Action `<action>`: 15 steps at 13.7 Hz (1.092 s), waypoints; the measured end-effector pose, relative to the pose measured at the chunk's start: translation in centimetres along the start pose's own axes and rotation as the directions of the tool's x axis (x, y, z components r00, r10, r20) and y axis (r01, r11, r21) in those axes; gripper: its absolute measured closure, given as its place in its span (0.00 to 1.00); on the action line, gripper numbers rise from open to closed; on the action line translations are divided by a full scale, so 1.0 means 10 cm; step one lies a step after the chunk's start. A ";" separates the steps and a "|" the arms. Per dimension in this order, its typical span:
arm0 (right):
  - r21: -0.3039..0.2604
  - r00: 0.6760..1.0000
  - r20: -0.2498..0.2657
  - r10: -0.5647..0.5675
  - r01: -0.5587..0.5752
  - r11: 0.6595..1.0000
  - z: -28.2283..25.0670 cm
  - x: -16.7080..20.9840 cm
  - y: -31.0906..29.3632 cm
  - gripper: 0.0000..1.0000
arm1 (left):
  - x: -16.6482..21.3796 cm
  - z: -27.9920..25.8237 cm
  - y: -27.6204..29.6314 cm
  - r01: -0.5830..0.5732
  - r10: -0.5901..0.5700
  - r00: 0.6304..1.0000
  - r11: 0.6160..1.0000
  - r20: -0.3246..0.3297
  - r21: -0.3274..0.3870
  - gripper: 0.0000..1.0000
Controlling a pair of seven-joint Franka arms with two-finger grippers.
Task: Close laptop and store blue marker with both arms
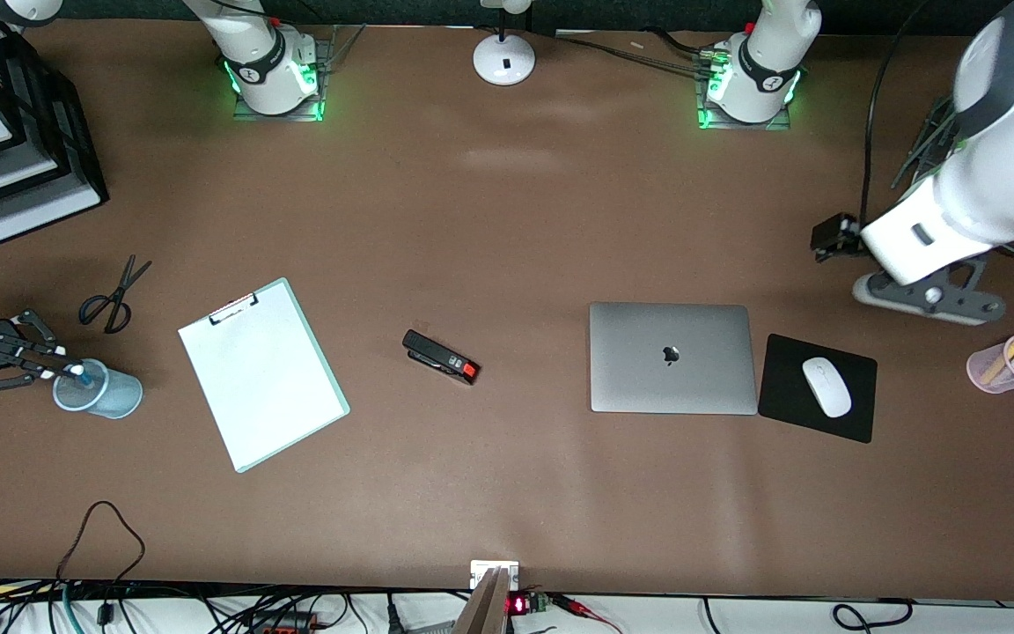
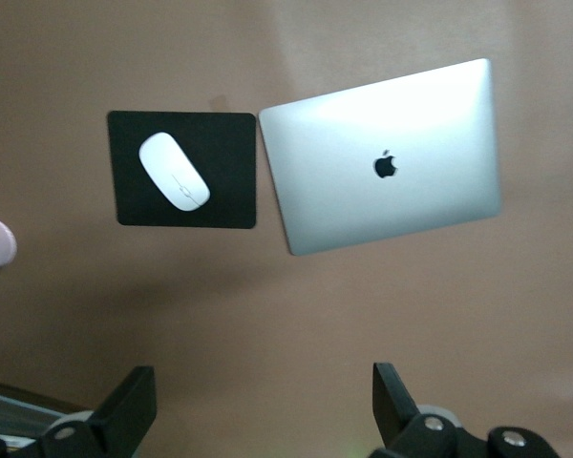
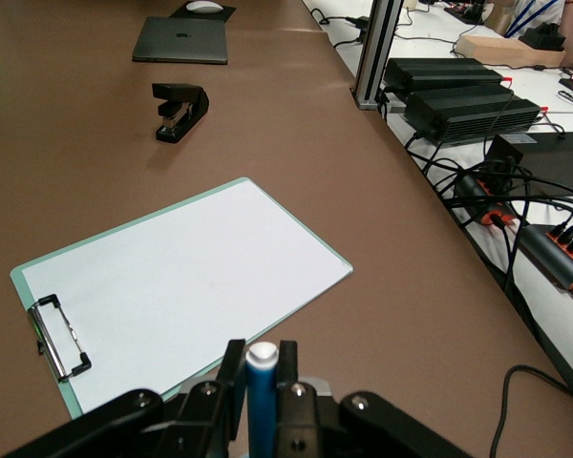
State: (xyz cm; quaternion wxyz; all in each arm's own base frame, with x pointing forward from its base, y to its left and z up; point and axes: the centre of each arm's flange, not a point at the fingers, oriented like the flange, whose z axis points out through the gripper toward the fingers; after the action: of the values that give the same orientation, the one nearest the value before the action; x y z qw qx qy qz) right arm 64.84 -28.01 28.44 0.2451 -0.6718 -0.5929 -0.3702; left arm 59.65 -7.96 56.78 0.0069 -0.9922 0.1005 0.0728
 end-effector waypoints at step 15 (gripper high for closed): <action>-0.009 0.999 0.004 0.049 -0.049 0.999 0.09 -0.48 -0.04 0.83 | -0.48 0.20 -0.34 0.093 -0.092 0.986 0.996 -0.141 0.004 0.00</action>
State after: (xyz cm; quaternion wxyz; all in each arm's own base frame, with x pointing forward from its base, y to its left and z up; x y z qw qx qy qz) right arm 64.49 -30.16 24.05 0.2500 -0.6880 -0.5751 -0.3652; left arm 55.37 -3.61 55.46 0.0086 -0.9985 0.0550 0.0016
